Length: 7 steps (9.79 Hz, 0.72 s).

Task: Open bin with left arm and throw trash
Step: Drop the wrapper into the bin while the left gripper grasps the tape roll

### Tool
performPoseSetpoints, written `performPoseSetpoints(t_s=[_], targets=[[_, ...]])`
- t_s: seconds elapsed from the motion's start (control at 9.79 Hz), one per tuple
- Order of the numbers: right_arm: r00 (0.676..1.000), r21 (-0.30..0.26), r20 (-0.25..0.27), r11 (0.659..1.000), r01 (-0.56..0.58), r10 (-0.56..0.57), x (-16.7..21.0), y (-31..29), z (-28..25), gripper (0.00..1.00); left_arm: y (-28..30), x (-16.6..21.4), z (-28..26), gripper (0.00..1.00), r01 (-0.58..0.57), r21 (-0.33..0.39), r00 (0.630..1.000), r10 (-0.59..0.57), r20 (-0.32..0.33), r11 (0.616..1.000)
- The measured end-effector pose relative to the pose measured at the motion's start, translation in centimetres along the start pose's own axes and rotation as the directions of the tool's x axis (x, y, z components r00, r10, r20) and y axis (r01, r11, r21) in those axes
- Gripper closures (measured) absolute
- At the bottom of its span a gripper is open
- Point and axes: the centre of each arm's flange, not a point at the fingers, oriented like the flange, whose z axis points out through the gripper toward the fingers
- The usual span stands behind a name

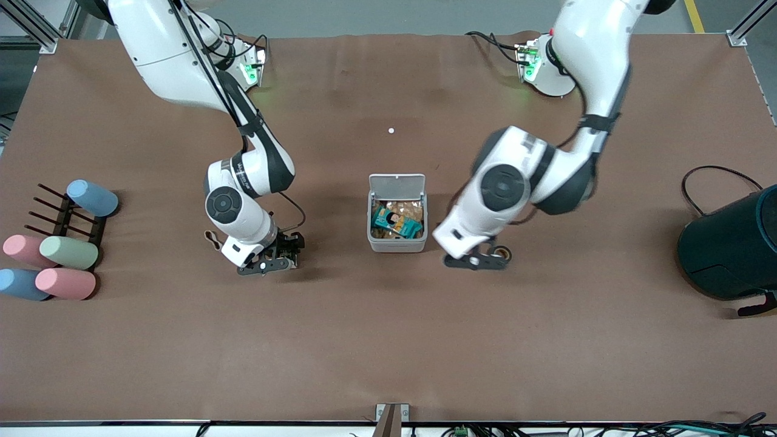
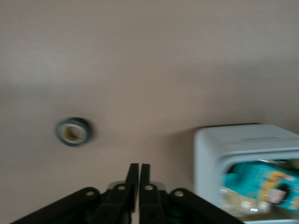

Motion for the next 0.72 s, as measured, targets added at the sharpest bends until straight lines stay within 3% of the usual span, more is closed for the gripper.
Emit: performPoseSetpoints(t_s=[0.1,0.31,0.51,0.61,0.72], targets=[[1.000,0.000,0.001,1.000,-0.001,0.001,0.0,0.0,0.0,0.33,-3.8,1.4,2.0,0.85,-0.011,0.023,1.000,0.011,0.013,1.000],[0.999,0.001,-0.003,0.999,-0.044,0.044,0.0,-0.3,-0.2,0.66,-9.2,3.2,9.1,0.56,-0.045,0.070,0.999,0.046,-0.014,0.997],[0.994,0.008,-0.022,0.994,-0.105,0.105,0.4,-1.0,-0.8,0.70,-9.6,2.0,14.2,0.30,-0.058,0.071,0.998,0.059,-0.004,0.996],[0.986,0.020,-0.034,0.987,-0.162,0.163,1.5,-1.7,-2.6,0.71,-9.1,1.2,15.3,0.17,-0.049,0.068,0.999,0.049,0.005,0.996],[0.976,0.029,-0.016,0.976,-0.216,0.217,3.2,-3.0,-7.1,0.71,-8.6,0.5,16.0,0.01,-0.040,0.064,0.999,0.039,0.013,0.997]])
